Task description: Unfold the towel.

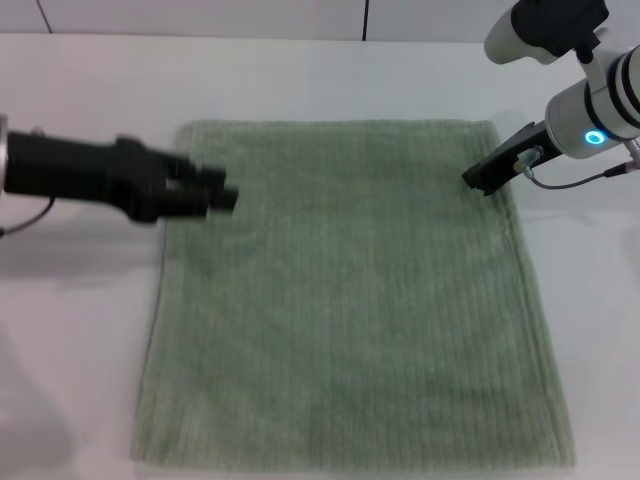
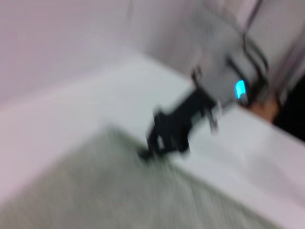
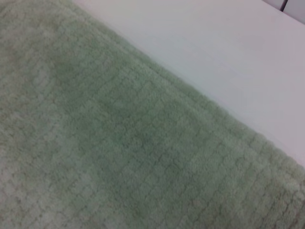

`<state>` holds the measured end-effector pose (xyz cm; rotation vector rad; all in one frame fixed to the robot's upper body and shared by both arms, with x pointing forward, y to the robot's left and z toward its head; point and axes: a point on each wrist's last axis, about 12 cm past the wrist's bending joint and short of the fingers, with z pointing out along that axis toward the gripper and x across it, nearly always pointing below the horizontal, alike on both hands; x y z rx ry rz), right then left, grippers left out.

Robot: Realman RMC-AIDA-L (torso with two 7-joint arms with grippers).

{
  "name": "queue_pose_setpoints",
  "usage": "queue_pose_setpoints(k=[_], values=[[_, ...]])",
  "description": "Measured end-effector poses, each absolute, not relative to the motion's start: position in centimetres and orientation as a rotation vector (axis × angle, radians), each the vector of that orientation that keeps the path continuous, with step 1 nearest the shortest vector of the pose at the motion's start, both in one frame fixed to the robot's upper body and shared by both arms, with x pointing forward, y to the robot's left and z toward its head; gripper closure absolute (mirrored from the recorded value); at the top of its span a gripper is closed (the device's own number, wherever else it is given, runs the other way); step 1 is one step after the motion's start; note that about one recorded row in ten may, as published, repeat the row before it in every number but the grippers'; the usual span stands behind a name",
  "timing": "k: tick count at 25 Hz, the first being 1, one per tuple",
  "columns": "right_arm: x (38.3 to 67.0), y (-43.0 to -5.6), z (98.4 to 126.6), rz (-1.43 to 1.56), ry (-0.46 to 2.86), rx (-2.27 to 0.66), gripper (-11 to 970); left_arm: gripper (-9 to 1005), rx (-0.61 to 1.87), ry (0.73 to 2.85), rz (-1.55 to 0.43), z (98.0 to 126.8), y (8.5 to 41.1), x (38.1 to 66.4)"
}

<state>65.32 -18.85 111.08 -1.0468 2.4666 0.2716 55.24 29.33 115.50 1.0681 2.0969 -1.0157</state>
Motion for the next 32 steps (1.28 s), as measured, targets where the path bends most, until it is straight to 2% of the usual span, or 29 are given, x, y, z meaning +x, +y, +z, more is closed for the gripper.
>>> queue_pose_setpoints(k=[1,5,6,12,13,20,23,24,32], values=[[65.3,-18.9,111.0,0.273,2.469,-1.044,960,651,0.999,1.995,-1.003,116.0,29.5,55.7],[65.3,-19.0,110.9,0.271,2.469,-1.035,960,654,0.892,1.869,-0.995,116.4,29.9,56.1],[65.3,-19.0,110.9,0.269,2.469,-1.030,960,655,0.818,1.779,-1.000,116.5,30.2,56.1],[65.5,-19.1,110.5,0.261,2.463,-0.996,960,658,0.624,1.576,-1.018,115.9,30.8,56.1],[65.5,-19.1,110.6,0.257,2.453,-0.988,960,657,0.556,1.492,-1.014,115.6,31.0,56.1],[66.8,-18.3,112.0,0.152,2.245,-0.910,960,656,0.401,1.380,-0.931,114.1,31.1,56.7],[67.5,-17.6,112.6,0.122,2.144,-0.858,960,657,0.259,1.292,-0.844,113.0,31.4,56.9],[67.7,-17.3,112.7,0.111,2.103,-0.827,960,657,0.184,1.255,-0.795,112.3,31.4,57.0],[68.3,-16.9,113.6,0.039,1.823,-0.490,960,659,0.063,1.200,-0.668,111.4,31.0,57.7]])
